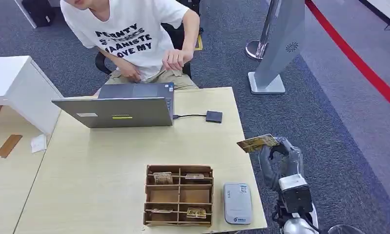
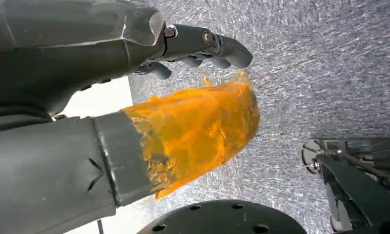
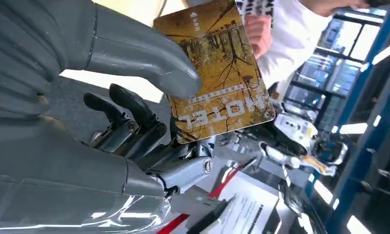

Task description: Pass the card to the sensor for recognition and then transmit it.

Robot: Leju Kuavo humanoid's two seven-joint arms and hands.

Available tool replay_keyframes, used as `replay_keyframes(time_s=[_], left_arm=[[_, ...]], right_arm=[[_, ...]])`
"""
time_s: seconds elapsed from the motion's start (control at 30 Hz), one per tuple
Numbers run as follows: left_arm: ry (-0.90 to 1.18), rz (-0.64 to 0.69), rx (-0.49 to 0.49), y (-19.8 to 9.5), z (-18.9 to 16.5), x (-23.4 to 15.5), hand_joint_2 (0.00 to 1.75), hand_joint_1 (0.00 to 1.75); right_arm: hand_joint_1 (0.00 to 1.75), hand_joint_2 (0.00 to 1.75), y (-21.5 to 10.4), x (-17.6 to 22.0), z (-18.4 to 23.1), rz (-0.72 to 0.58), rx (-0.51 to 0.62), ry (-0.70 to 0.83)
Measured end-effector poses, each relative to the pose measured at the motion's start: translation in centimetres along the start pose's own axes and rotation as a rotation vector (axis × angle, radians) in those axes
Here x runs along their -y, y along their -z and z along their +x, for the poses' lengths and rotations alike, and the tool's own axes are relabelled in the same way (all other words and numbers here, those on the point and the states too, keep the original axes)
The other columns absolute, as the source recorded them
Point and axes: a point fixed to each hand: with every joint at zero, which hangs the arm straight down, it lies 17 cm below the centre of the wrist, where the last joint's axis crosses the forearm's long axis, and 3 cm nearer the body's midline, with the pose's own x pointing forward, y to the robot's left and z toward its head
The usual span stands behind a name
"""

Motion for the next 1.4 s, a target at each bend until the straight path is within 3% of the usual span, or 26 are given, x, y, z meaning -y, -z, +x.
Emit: replay_keyframes(time_s=[0.87,1.1,1.4], left_arm=[[0.016,0.0,0.004,0.0,0.0,0.2,0.0,0.0],[0.071,0.004,0.017,-0.3,1.3,0.0,0.0,0.0],[0.123,0.002,0.027,-0.6,2.4,0.2,0.0,0.0]], right_arm=[[1.75,1.75,0.6,1.1,1.9,-0.058,0.063,-0.019],[1.75,1.75,4.3,-2.3,4.6,0.016,0.206,-0.168],[1.75,1.75,7.8,-6.0,6.0,0.065,0.284,-0.254]])
